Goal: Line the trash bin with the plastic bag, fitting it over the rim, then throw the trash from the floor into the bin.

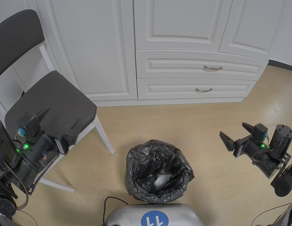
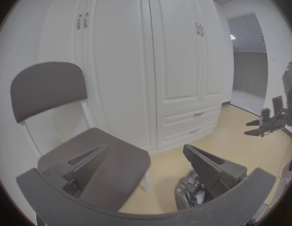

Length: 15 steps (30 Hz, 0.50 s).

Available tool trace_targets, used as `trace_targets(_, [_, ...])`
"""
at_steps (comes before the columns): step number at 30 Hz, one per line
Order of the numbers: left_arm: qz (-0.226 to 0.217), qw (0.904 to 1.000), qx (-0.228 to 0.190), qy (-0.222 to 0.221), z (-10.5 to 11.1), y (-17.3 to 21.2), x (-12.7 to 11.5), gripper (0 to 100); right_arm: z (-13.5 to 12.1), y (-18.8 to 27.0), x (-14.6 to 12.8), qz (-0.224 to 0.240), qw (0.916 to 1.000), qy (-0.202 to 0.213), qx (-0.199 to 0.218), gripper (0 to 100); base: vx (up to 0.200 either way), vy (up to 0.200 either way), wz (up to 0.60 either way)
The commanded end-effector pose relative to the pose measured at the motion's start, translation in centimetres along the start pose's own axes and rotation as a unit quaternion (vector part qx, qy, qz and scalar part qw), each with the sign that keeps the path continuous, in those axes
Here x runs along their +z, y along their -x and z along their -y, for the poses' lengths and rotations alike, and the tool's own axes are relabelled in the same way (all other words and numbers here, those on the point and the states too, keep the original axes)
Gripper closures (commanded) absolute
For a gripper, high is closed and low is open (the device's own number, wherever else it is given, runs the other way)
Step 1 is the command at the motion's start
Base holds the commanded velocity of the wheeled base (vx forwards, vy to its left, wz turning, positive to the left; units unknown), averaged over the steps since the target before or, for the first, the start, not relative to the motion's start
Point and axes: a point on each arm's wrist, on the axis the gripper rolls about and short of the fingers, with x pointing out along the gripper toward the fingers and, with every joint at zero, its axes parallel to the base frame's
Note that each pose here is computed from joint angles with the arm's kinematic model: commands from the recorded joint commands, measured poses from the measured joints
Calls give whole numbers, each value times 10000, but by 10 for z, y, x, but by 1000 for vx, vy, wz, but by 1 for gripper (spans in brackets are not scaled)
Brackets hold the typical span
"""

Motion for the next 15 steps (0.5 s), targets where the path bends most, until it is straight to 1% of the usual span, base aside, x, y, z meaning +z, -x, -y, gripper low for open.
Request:
trace_targets(1, [1315,9843,1175,-25,-50,19,67,0,35,52,85,1194,9868,205,-1079,0,0,0,0])
trace_targets(2, [1465,9804,1315,-6,-57,29,77,0,39,67,104,1270,9837,155,-1260,0,0,0,0])
trace_targets(3, [1592,9777,1367,29,-61,44,86,0,41,86,124,1323,9815,117,-1378,0,0,0,0])
trace_targets(6, [1737,9745,1417,52,-68,82,94,0,44,135,154,1404,9801,-23,-1404,0,0,0,0])
trace_targets(7, [1737,9745,1417,52,-68,82,94,0,44,135,154,1404,9801,-23,-1404,0,0,0,0])
trace_targets(8, [1729,9739,1471,23,-71,99,94,0,46,157,161,1406,9795,-75,-1442,0,0,0,0])
trace_targets(9, [1715,9713,1648,-43,-76,118,93,0,47,181,163,1409,9775,-78,-1569,0,0,0,0])
trace_targets(11, [1687,9669,1911,-130,-79,139,90,0,47,209,159,1528,9719,-104,-1786,0,0,0,0])
trace_targets(14, [1780,9635,1988,-199,-79,165,86,0,43,241,144,1900,9614,-213,-1978,0,0,0,0])
trace_targets(15, [1780,9635,1988,-199,-79,165,86,0,43,241,144,1900,9614,-213,-1978,0,0,0,0])
